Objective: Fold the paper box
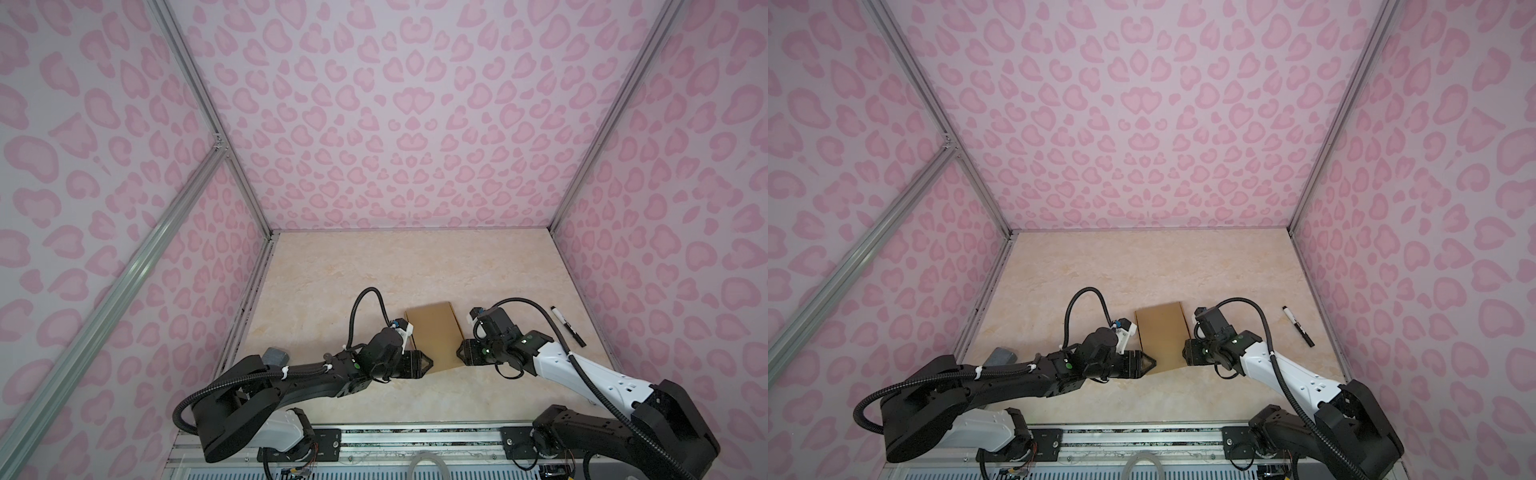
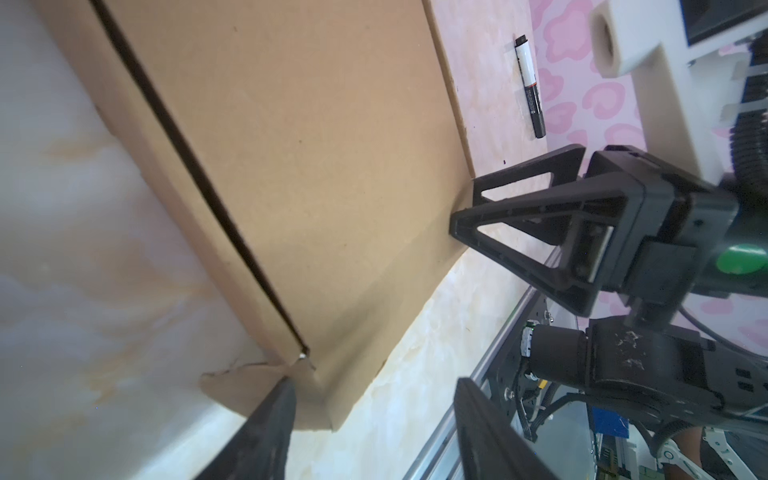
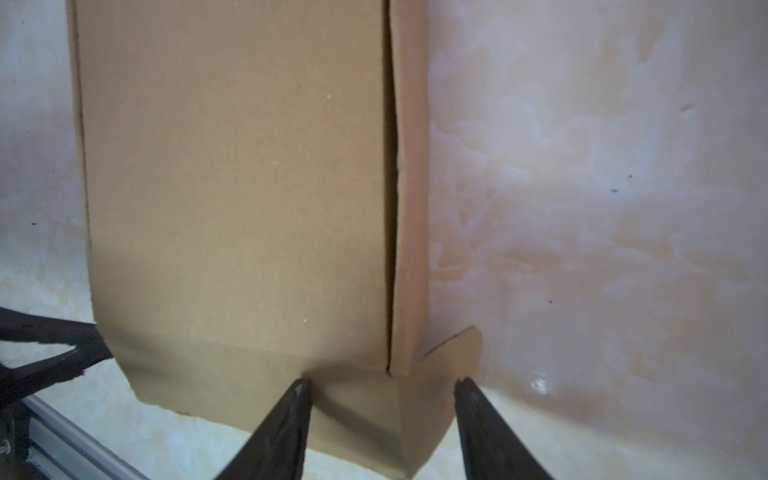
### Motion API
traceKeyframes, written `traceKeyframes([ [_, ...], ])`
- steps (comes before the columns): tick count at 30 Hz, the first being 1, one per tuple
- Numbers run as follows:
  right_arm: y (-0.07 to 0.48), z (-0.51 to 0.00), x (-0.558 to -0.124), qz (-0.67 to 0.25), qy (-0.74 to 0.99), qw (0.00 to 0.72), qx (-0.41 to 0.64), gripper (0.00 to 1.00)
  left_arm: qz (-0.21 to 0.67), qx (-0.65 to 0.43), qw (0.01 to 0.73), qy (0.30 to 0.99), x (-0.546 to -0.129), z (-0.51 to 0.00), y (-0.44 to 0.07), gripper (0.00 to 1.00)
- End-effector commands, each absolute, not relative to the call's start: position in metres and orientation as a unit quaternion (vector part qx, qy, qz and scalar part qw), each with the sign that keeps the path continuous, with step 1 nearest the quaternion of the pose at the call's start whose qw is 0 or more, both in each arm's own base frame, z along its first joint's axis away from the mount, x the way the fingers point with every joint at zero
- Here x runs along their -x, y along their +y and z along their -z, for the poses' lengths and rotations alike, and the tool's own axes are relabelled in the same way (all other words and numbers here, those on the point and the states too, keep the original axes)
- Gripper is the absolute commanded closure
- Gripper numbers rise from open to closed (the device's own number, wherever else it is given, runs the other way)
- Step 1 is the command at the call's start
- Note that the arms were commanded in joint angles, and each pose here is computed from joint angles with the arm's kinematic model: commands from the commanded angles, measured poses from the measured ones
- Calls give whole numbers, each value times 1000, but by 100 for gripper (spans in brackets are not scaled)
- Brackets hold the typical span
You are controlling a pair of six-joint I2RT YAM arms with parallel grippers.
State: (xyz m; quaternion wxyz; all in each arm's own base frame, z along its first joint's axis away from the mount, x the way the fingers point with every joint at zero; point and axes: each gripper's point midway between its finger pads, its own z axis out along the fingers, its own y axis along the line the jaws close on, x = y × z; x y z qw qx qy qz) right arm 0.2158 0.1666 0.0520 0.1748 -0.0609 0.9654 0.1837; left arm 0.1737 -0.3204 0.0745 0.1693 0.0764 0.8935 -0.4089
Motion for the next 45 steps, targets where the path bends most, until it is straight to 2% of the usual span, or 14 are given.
traceKeyframes([
  [1,171,-50,-215,-193,963,174,69,43,414,-83,173,890,-175,-77,-324,36],
  [7,156,-56,-221,-158,966,198,54,42,411,-83,183,889,-176,-81,-321,37],
  [12,159,-56,-224,-184,956,227,43,39,417,-84,202,882,-177,-89,-316,36],
  [25,174,-53,-221,-215,952,207,63,38,416,-96,183,885,-171,-74,-319,37],
  [31,178,-55,-223,-224,950,208,66,42,418,-101,183,884,-172,-72,-322,37],
  [39,173,-52,-227,-208,953,211,62,40,420,-112,215,874,-178,-83,-321,37],
  [45,178,-54,-230,-215,952,209,67,41,420,-122,208,875,-179,-76,-327,38],
])
